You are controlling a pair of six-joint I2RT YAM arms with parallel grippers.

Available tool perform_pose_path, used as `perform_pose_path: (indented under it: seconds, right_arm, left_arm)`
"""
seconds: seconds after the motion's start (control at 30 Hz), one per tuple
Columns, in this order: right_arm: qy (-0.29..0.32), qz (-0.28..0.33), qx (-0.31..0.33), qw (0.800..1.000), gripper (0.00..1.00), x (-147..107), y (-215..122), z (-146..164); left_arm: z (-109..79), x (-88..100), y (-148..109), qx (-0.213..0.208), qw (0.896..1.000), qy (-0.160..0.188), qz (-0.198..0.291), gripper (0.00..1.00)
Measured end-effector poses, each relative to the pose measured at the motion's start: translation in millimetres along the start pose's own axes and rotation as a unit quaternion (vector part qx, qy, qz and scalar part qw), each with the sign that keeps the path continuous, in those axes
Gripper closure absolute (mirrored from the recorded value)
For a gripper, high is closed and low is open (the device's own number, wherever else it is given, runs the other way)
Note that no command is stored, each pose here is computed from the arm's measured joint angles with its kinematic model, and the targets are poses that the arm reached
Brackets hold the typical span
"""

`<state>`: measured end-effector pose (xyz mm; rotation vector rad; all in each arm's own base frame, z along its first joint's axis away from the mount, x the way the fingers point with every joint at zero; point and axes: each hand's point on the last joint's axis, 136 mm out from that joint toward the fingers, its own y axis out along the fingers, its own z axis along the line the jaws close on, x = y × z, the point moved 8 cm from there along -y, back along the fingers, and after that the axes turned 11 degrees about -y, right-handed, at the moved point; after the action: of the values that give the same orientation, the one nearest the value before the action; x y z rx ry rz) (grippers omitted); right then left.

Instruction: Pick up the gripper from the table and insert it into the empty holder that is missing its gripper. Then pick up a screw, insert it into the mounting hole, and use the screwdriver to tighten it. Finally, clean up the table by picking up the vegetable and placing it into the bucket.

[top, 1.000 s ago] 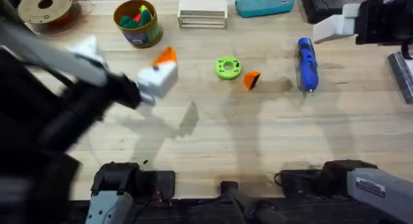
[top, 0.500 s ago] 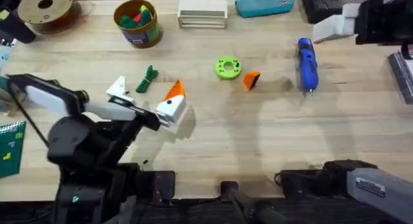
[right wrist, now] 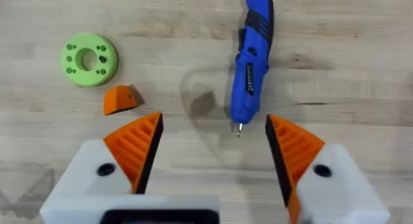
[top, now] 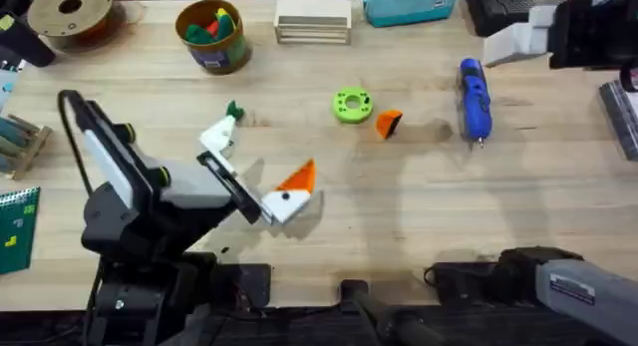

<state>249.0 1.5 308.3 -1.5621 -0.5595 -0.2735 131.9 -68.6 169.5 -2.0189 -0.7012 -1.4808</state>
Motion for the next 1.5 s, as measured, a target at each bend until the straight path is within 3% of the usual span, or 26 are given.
perform_pose_path:
  seconds: [0.23,0.5,1.13,1.5]
  right_arm:
    - [0.000,0.000,0.000,1.000,0.056,0.0,0.1,0.0]
    - [0.000,0.000,0.000,1.000,0.056,0.0,0.1,0.0]
    - [0.000,0.000,0.000,1.000,0.058,0.0,0.1,0.0]
    - [0.000,0.000,0.000,1.000,0.056,0.2,0.1,0.0]
  left_arm:
    - [-16.2,-4.6,2.1,-0.074,0.996,0.040,0.014,0.007]
    - [-19.9,-5.5,2.0,-0.092,0.994,0.049,0.016,0.006]
    - [-16.8,-4.3,2.6,-0.075,0.996,0.052,0.011,0.006]
    - [-14.2,12.3,3.0,-0.049,0.991,0.117,-0.038,0.006]
